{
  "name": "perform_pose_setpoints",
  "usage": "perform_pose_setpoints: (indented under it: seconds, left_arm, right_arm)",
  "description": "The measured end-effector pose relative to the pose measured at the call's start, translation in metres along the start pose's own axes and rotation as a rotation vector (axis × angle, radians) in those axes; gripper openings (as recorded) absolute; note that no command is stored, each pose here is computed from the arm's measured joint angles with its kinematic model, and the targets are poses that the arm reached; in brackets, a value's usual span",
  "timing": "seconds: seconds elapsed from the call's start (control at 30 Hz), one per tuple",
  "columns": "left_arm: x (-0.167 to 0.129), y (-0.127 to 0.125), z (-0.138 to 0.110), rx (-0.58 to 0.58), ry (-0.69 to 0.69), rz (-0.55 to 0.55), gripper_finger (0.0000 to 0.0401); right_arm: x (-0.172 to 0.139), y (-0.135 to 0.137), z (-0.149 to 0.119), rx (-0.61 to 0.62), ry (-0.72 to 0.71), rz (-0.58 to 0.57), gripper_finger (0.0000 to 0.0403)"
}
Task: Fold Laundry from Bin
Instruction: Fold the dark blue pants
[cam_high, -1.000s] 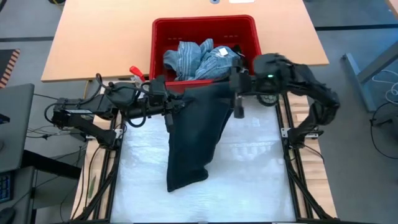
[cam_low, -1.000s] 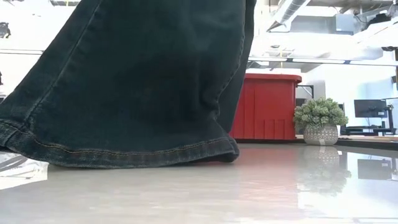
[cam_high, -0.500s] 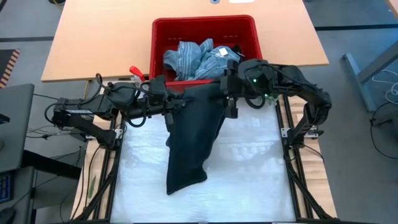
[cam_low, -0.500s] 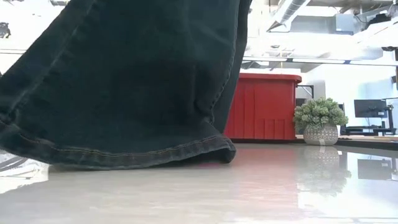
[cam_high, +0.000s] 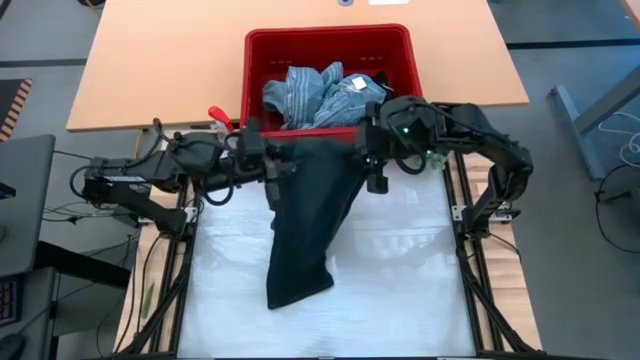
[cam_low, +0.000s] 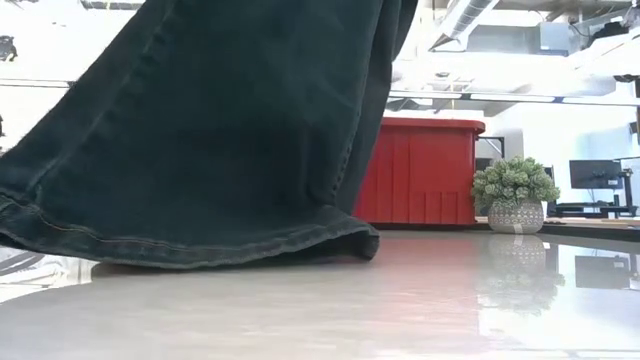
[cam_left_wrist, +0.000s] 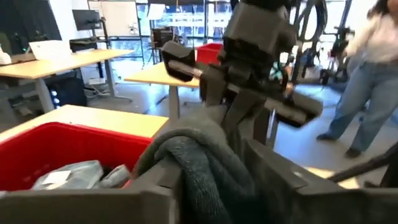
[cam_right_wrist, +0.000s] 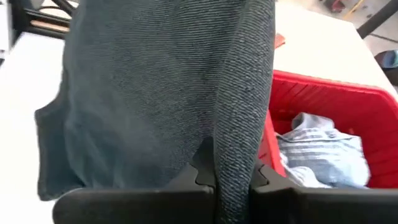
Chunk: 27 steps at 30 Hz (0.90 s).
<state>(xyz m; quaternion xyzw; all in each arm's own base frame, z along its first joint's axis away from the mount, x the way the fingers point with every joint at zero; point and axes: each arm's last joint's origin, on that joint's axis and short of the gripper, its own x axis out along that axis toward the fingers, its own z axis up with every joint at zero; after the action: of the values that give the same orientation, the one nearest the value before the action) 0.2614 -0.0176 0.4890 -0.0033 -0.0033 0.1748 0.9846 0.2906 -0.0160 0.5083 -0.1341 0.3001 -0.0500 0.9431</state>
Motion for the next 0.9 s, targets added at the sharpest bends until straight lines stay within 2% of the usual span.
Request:
perform_pose_setpoints:
  seconds: [0.17,0.3,0.37,0.5,0.63,0.8,0.9]
  left_arm:
    - [-0.024,0.016,0.005,0.059,0.048,0.142,0.0206]
    - [-0.046,0.029,0.018,0.006,-0.008,0.195,0.0231]
    - [-0.054,0.032,0.026,-0.014,-0.067,0.151,0.0234]
    - [-0.056,0.027,0.037,0.052,-0.174,-0.051,0.0235]
    - [-0.034,0.018,0.033,0.135,-0.112,-0.151,0.0235]
    - [0.014,0.006,0.023,0.289,0.074,-0.148,0.0235]
    - [0.035,0.003,0.027,0.361,0.162,-0.142,0.0235]
  right_arm:
    - [-0.014,0.0,-0.001,0.018,-0.033,0.054,0.0037]
    - [-0.025,-0.002,-0.003,0.056,-0.061,0.088,0.0037]
    - [-0.029,-0.004,-0.003,0.081,-0.079,0.126,0.0037]
    - [-0.025,-0.011,-0.005,0.145,-0.081,0.187,0.0037]
    - [-0.011,-0.015,-0.007,0.167,-0.044,0.201,0.0037]
    - [0.009,-0.013,-0.006,0.166,-0.001,0.219,0.0037]
    - [0.014,-0.012,-0.007,0.166,0.019,0.226,0.0037]
